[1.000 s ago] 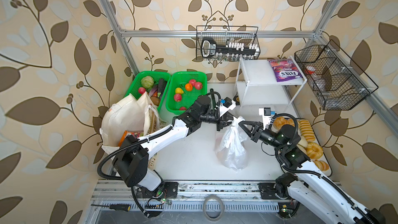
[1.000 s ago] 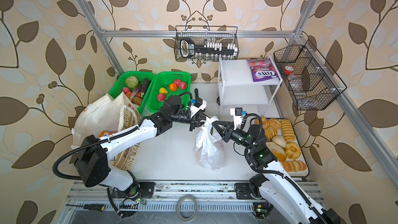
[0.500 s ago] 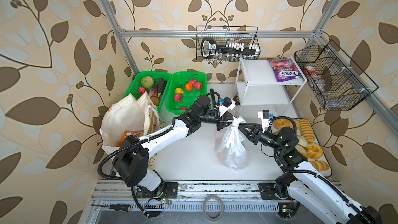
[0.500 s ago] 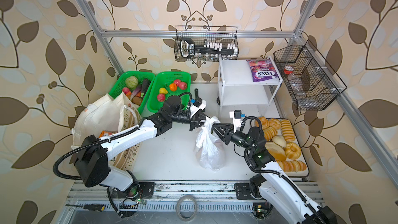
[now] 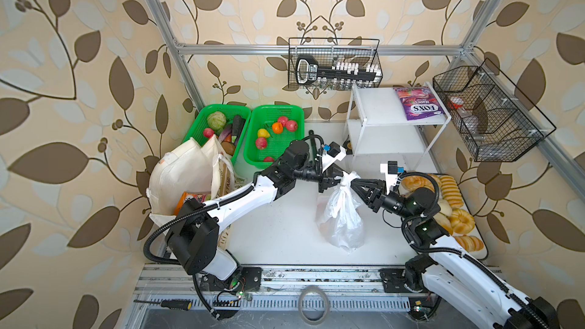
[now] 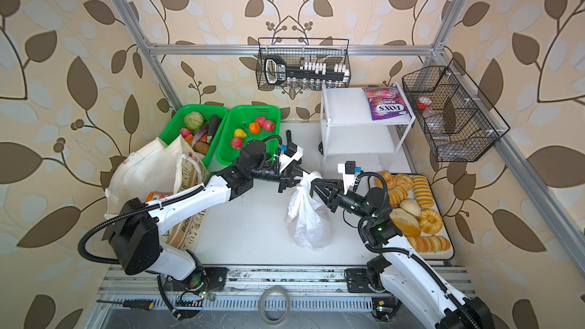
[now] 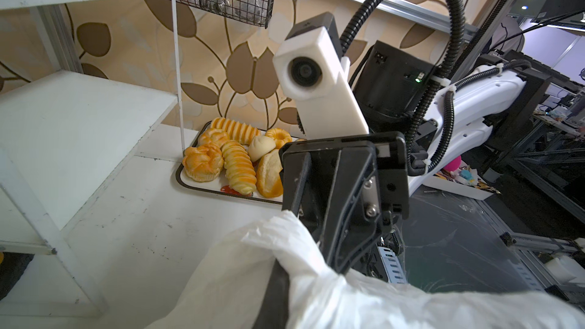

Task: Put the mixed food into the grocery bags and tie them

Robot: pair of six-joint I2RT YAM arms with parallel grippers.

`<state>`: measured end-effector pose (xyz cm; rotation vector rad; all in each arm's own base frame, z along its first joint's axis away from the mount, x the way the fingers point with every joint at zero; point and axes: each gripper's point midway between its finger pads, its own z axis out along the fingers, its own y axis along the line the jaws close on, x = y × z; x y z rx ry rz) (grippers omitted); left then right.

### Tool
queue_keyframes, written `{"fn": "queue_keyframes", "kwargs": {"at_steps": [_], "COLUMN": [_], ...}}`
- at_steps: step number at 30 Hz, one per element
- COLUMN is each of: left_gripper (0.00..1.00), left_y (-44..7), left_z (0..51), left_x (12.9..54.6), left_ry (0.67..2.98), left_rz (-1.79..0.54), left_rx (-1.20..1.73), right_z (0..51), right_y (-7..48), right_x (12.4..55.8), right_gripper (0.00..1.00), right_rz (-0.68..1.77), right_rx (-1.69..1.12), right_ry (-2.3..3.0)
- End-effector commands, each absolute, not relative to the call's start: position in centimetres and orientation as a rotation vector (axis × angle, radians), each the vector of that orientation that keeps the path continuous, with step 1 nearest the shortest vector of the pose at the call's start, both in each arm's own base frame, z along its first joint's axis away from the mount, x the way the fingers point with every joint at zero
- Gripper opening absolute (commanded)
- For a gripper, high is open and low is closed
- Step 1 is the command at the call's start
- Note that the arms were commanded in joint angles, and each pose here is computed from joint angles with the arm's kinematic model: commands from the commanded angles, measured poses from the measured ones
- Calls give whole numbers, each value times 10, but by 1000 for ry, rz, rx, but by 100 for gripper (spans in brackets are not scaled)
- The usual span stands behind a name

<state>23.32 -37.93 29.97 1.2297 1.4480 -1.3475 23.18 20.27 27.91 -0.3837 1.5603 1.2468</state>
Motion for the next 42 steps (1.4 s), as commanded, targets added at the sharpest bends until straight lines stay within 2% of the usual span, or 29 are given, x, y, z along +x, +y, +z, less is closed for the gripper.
{"fn": "queue_keyframes", "kwargs": {"at_steps": [1,5,11,20,27,31,34,38,42], "left_gripper": [0,0,0,0,20,28,38,45,60], "left_y": [-380,-381,-381,-378,-377,-375,-372,-364,-353], "left_z": [316,316,316,305,301,296,294,298,300], "left_x": [222,221,220,228,232,236,236,236,238], "left_ry": [1355,1354,1355,1420,1446,1481,1500,1520,1554], "left_rz": [-1386,-1395,-1398,-1320,-1284,-1254,-1235,-1189,-1123], "left_rx": [1258,1263,1266,1248,1241,1226,1223,1192,1138], "right_z": [284,282,288,275,259,260,259,255,247], "right_y": [207,208,206,192,190,187,184,182,177], "right_x": [224,222,223,216,217,220,223,224,229], "right_gripper": [24,21,0,0,0,0,0,0,0], "right_rz": [1245,1198,1185,1100,1072,1065,1060,1057,1032], "right_rx": [-467,-529,-525,-477,-461,-430,-397,-377,-331], "right_ry": [1504,1484,1460,1536,1650,1673,1706,1756,1808]}}
